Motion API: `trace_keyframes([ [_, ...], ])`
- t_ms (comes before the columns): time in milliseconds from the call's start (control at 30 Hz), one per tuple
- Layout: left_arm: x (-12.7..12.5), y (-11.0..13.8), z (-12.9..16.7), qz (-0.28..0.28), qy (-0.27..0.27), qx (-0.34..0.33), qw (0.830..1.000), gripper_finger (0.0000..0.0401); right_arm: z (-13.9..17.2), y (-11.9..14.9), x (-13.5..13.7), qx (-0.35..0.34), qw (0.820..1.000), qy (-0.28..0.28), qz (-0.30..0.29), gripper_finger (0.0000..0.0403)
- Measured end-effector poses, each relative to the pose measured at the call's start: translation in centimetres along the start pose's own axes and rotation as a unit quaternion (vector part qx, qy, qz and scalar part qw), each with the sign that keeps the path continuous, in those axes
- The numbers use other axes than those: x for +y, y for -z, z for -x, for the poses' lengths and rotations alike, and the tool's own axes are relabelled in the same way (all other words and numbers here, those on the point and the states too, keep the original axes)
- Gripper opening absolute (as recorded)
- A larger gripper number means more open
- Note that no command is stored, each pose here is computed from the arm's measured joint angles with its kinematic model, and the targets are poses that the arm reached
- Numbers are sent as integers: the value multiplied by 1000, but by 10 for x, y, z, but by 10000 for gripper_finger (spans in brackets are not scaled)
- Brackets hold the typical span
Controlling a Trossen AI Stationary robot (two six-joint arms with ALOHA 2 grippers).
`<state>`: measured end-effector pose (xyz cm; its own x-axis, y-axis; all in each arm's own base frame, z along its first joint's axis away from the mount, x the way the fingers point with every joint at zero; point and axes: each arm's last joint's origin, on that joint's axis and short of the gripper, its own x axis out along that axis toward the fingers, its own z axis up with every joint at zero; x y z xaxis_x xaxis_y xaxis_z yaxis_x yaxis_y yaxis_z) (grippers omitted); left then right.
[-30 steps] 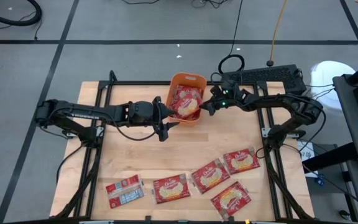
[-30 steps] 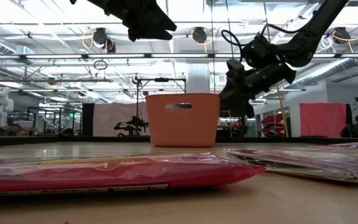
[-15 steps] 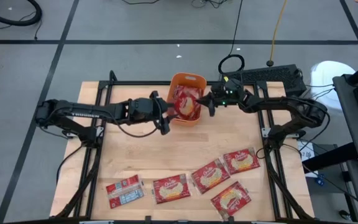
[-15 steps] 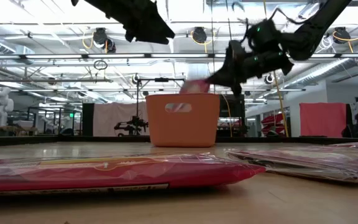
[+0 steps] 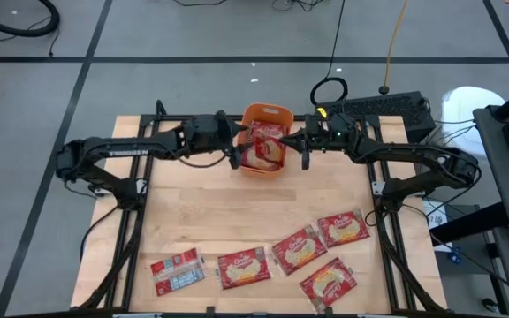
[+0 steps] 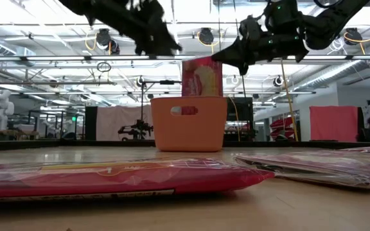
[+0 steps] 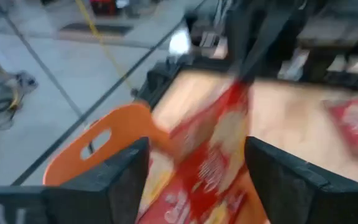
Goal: Sort popcorn bags into baskets
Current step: Put the red popcorn bag into the orange bin
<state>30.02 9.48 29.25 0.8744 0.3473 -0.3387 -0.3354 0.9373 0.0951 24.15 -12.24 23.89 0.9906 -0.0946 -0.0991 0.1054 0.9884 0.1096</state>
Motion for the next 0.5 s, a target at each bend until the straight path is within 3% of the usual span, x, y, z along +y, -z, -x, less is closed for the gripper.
trace_keyframes([
  [233, 9, 20, -30, -10, -10, 27, 1000, 318, 6, -12, 2, -34, 999, 22, 13, 0],
  [500, 15, 36, -58, -6, 60, 5, 998, 287, 8, -18, 4, -59, 998, 18, 12, 0],
])
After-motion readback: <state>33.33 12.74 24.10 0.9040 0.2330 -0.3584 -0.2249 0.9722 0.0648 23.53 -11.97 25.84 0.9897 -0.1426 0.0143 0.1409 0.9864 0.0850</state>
